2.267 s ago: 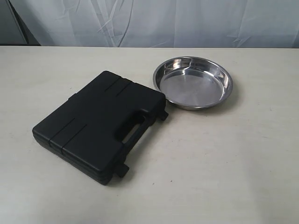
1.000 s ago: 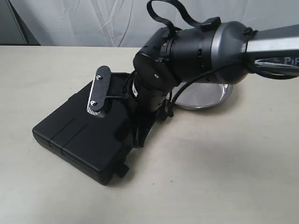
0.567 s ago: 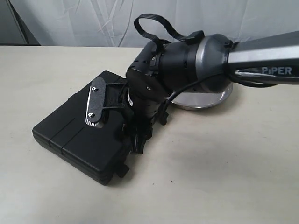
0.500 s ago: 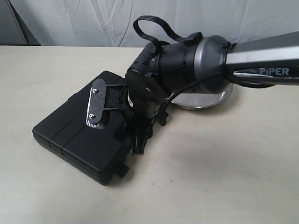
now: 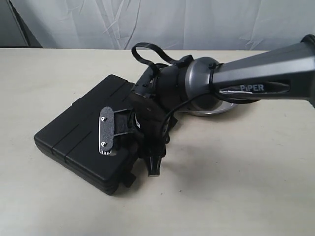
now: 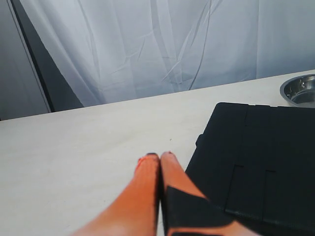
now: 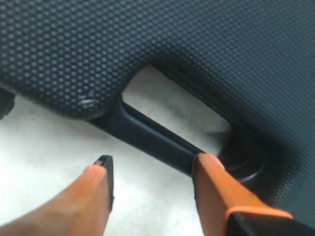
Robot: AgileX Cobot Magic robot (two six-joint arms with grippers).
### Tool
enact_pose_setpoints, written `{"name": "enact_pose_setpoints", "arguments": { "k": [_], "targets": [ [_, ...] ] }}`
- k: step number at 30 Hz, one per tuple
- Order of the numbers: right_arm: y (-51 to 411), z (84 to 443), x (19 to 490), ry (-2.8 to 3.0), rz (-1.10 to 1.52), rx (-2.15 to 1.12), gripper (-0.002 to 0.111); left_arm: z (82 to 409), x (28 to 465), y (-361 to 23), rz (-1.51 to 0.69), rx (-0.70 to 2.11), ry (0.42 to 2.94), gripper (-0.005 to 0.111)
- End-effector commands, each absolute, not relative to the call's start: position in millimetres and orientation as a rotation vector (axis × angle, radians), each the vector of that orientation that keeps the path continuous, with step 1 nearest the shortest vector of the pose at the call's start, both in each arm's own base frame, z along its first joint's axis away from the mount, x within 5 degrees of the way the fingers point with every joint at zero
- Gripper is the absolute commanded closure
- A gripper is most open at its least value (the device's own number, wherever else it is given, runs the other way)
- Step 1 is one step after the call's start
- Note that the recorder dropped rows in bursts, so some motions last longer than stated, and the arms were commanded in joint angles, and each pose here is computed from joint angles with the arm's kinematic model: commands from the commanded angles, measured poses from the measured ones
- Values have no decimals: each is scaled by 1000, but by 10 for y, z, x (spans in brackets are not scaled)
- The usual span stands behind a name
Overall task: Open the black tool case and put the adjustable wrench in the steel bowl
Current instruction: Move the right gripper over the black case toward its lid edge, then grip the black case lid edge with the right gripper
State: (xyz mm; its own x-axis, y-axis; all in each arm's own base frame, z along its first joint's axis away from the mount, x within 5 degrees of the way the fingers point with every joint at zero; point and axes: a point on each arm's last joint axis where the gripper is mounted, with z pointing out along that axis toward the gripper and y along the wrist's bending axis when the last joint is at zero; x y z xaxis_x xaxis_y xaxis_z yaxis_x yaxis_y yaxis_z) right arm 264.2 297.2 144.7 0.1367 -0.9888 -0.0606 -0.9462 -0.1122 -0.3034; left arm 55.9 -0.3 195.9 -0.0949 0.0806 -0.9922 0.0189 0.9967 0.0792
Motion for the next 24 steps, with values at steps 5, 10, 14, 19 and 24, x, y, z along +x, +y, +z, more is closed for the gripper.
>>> {"name": "enact_pose_setpoints", "arguments": {
  "k": [5, 10, 14, 19, 24],
  "targets": [
    [2995, 1368, 2691, 1788, -274, -2209, 59, 1968, 561, -4, 49, 75, 1662, 106],
    [3003, 1301, 2711, 1762, -295, -2228, 60, 1968, 561, -4, 49, 75, 1662, 106],
    [3019, 1295, 2719, 1747, -288, -2219, 60, 1968, 561, -4, 49, 75, 1662, 106],
    [3041, 1291, 2725, 1735, -273, -2202, 60, 1968, 561, -4, 49, 75, 1662, 106],
    [3047, 1287, 2713, 1762, -247, -2185, 81, 1968, 561, -4, 49, 75, 1662, 106]
  ]
}}
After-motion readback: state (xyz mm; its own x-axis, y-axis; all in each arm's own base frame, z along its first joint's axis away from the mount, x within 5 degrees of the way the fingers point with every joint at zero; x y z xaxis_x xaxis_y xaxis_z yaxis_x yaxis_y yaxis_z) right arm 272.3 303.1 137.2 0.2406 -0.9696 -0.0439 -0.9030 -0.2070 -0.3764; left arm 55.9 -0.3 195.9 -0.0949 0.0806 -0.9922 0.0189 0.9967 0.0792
